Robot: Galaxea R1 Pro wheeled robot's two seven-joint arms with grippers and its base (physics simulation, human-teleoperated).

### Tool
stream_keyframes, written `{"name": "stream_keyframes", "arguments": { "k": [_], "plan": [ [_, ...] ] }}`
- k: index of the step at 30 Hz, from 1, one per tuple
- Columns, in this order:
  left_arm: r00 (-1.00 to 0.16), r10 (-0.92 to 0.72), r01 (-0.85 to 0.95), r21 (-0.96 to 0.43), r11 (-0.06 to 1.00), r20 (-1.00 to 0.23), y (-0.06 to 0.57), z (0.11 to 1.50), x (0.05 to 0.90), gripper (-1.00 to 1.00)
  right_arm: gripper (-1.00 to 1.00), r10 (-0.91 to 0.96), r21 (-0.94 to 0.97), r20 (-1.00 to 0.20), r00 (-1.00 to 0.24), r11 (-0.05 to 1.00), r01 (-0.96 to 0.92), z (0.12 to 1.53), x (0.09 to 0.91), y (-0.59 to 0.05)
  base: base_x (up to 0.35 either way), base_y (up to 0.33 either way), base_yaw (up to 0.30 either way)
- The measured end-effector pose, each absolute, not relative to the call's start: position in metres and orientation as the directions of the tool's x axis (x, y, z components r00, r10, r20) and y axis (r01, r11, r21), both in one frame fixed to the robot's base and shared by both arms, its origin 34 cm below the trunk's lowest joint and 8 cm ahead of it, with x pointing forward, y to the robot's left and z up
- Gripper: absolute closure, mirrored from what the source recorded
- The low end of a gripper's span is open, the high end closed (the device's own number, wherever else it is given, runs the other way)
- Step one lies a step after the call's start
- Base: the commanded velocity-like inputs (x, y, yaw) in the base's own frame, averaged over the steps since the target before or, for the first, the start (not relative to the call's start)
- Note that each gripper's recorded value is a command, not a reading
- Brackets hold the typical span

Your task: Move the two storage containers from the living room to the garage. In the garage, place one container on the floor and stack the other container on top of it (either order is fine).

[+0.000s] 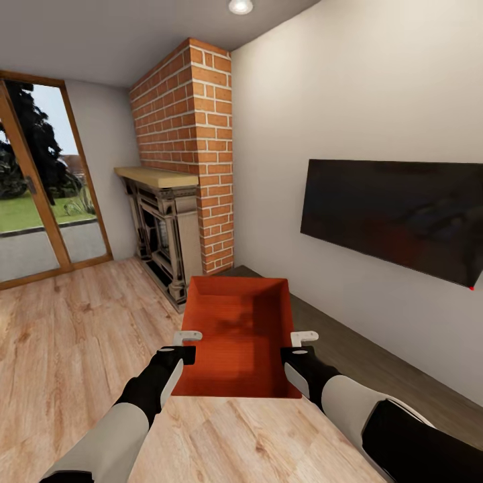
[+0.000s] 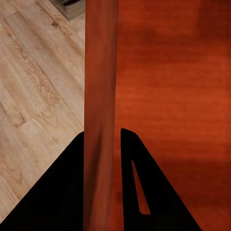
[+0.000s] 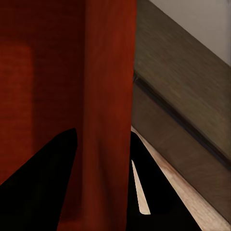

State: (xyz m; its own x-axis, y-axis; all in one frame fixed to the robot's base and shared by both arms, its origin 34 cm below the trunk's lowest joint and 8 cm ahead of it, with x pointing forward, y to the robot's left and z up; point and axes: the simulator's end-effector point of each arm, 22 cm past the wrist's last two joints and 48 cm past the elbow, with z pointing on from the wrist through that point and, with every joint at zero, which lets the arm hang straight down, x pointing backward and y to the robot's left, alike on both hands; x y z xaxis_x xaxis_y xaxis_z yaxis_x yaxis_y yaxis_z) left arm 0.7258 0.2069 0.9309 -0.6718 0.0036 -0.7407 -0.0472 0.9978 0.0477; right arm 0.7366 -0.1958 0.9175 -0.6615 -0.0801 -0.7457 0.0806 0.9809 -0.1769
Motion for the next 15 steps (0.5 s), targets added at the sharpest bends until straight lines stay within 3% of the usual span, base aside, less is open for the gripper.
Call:
{"name": "stream_keyframes", "arguments": {
  "k": [15],
  "plan": [
    [-0.672,0.006,-0.046,0.049,0.998,-0.741,0.2065,0.931,0.7258,1.0,1.0,-0.078,-0.175,-0.746,-0.662,0.981,0.081,0.9167,0.7363,-0.1962,0.0,0.0,0.019]
  ]
}}
